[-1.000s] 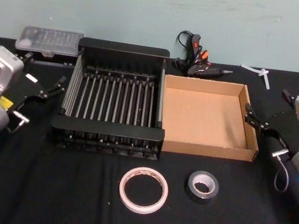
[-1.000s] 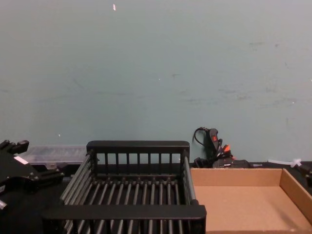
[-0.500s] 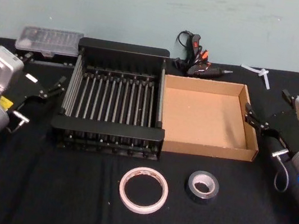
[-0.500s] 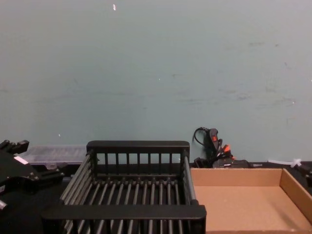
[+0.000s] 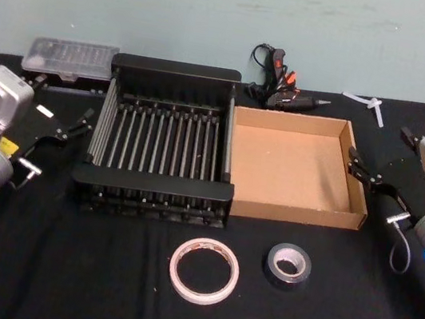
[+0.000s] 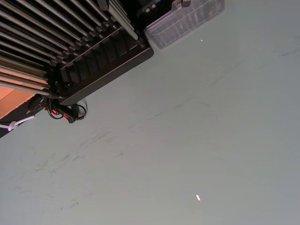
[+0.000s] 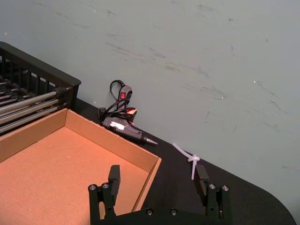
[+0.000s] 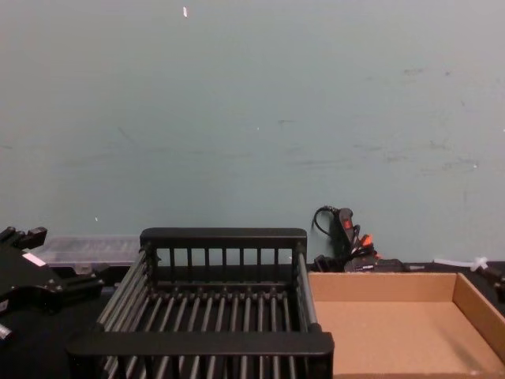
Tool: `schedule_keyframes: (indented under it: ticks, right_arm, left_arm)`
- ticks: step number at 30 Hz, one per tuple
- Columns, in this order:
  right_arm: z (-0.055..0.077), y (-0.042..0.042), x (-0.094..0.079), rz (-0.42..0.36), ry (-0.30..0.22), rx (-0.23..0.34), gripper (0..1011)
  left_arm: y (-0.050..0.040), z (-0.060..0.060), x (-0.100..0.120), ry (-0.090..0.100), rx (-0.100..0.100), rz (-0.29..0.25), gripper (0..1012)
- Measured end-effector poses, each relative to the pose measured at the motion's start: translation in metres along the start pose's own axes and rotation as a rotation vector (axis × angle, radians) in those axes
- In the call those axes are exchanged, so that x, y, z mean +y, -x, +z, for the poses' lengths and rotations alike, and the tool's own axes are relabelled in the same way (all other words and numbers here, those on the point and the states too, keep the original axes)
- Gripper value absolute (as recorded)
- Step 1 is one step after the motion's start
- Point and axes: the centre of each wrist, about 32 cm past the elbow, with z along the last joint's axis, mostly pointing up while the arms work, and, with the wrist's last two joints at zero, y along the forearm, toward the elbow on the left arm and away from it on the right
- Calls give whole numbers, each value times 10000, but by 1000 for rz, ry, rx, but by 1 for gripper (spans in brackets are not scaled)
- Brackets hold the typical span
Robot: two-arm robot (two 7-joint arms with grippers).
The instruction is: Pick up the white tape and place it into the black box , Pick up the silver tape and place it into the brown box.
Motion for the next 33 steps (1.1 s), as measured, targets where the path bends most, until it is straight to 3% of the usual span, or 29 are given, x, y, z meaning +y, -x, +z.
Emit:
schedule_keyframes:
  ticks: [18,33]
  right_arm:
    - [0,-8,-2,1,-1,3,1002]
    - [43,-35,-95,46,-8,87,1002]
  left_arm:
    - [0,0,0,0,0,0,1001]
    - [0,0,0,0,0,0,1001]
